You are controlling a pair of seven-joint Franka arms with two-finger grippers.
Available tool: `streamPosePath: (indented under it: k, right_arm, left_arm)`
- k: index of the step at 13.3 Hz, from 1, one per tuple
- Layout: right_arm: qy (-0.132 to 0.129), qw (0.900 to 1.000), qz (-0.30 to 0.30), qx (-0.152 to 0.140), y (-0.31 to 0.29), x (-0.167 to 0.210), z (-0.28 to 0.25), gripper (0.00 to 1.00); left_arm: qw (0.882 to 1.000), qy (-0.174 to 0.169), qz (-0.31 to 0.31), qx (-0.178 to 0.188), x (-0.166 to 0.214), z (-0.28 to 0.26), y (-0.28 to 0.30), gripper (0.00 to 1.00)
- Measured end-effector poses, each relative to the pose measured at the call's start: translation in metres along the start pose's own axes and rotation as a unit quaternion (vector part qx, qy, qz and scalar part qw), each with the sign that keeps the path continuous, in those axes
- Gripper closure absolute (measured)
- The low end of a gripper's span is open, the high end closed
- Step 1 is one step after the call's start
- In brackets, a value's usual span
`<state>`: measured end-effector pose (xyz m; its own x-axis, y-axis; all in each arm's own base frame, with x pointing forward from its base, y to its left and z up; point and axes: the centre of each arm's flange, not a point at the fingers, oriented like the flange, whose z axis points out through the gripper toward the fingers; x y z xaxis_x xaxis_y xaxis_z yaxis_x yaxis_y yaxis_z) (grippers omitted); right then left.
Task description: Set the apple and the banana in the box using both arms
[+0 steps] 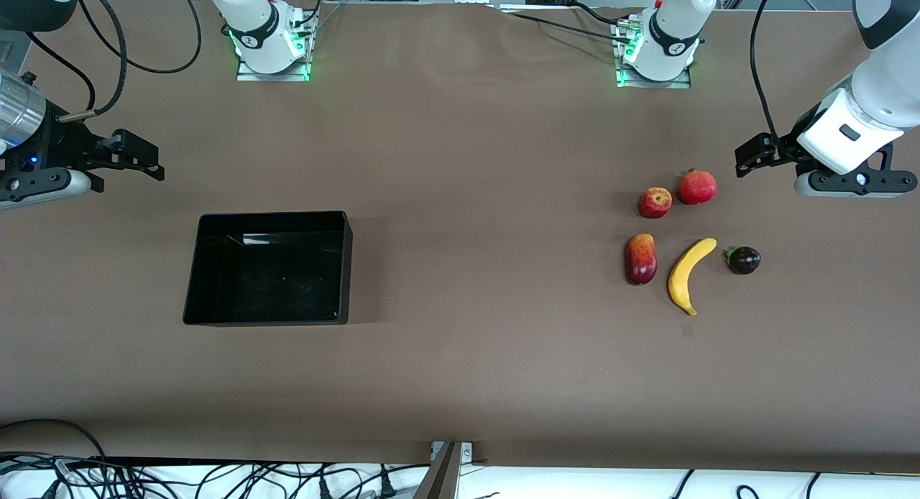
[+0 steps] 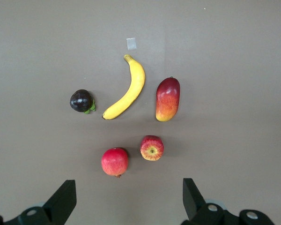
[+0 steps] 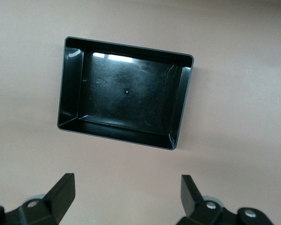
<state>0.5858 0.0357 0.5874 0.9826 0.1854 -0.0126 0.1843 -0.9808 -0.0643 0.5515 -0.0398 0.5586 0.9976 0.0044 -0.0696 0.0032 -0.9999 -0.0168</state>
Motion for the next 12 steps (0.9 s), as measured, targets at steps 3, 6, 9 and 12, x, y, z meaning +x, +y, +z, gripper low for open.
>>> streamPosePath:
  k: [3, 6, 9, 12]
  right_arm:
    - [-0.001, 1.000, -0.001, -0.007, 0.000, 0.000, 0.000, 0.00]
    - [-0.001, 1.000, -0.002, -0.010, 0.000, 0.000, 0.000, 0.00]
    - [-0.016, 1.000, -0.001, -0.020, 0.008, 0.005, 0.016, 0.00]
    - [-0.028, 0.999, 0.005, -0.034, 0.026, 0.024, 0.074, 0.00]
  left_arm:
    - [1.000, 0.000, 0.000, 0.000, 0.000, 0.000, 0.000, 0.00]
    - [1.000, 0.000, 0.000, 0.000, 0.000, 0.000, 0.000, 0.00]
    - [1.000, 0.000, 0.000, 0.000, 0.000, 0.000, 0.000, 0.00]
    - [1.000, 0.000, 0.000, 0.000, 0.000, 0.000, 0.000, 0.00]
